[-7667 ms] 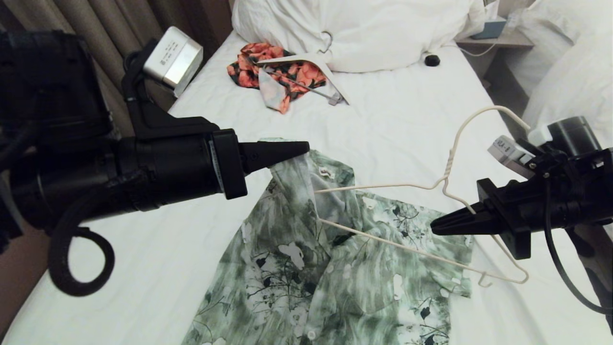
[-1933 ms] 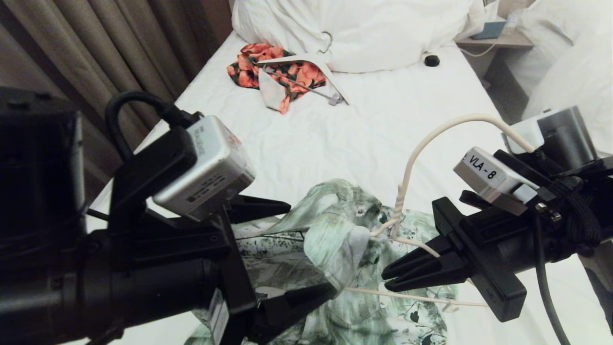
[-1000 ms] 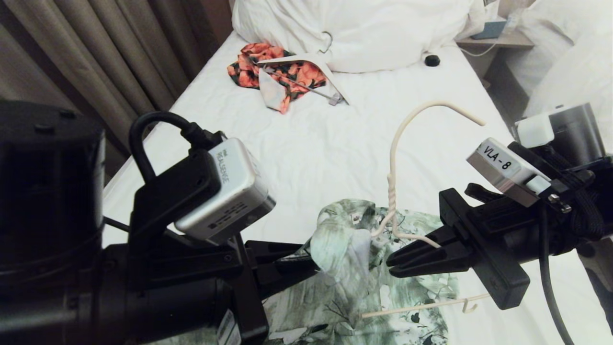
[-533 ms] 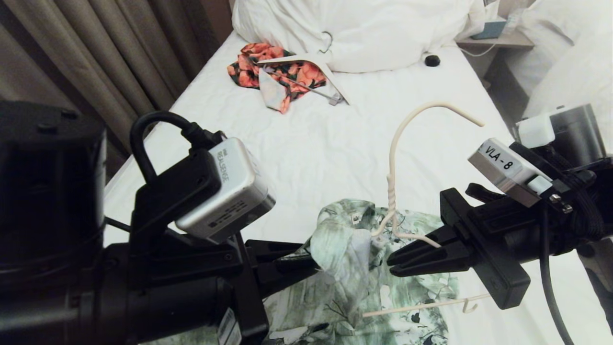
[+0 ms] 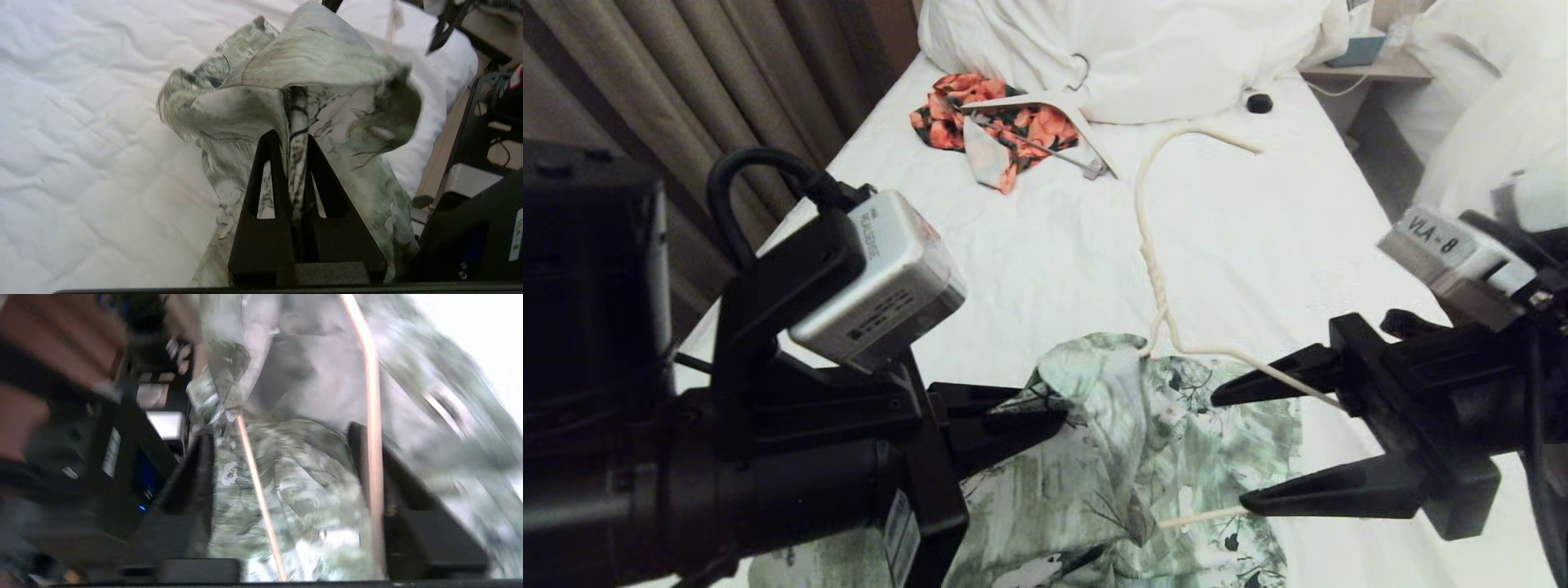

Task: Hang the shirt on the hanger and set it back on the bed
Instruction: Hook the other side of the shirt onto the hanger

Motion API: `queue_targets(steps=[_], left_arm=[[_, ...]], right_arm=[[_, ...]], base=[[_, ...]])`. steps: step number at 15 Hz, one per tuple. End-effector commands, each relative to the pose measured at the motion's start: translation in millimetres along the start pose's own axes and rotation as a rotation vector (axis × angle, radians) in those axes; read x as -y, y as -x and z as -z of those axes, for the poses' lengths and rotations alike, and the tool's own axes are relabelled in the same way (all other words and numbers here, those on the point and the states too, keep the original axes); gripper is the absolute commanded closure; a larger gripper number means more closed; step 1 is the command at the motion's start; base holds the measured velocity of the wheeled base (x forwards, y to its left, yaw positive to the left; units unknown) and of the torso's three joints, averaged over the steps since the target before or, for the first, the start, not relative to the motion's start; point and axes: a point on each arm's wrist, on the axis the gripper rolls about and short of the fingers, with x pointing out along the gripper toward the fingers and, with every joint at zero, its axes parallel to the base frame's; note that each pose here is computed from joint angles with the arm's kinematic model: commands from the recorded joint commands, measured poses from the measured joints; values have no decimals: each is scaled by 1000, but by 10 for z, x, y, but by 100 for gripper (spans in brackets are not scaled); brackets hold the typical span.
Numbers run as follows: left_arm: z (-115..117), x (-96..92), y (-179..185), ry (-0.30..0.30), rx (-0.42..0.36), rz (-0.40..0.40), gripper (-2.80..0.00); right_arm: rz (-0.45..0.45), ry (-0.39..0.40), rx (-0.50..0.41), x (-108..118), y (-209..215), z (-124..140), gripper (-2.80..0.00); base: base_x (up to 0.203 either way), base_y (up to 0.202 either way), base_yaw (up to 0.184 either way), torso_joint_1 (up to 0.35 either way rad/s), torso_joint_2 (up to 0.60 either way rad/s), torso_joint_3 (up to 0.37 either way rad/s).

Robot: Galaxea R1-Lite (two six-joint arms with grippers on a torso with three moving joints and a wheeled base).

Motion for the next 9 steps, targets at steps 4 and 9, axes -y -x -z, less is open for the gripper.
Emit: queue_targets(steps=[4,9], left_arm=[[-161,22,-21,2,42,5,0],[-199,17,-16,24,55,4,0]], right_arm=[[223,-219,95,-212,573,-198,-280],[362,-248,126,-181,841,-227,-280]], base=[[0,0,0,0,0,0],[0,0,0,0,0,0]])
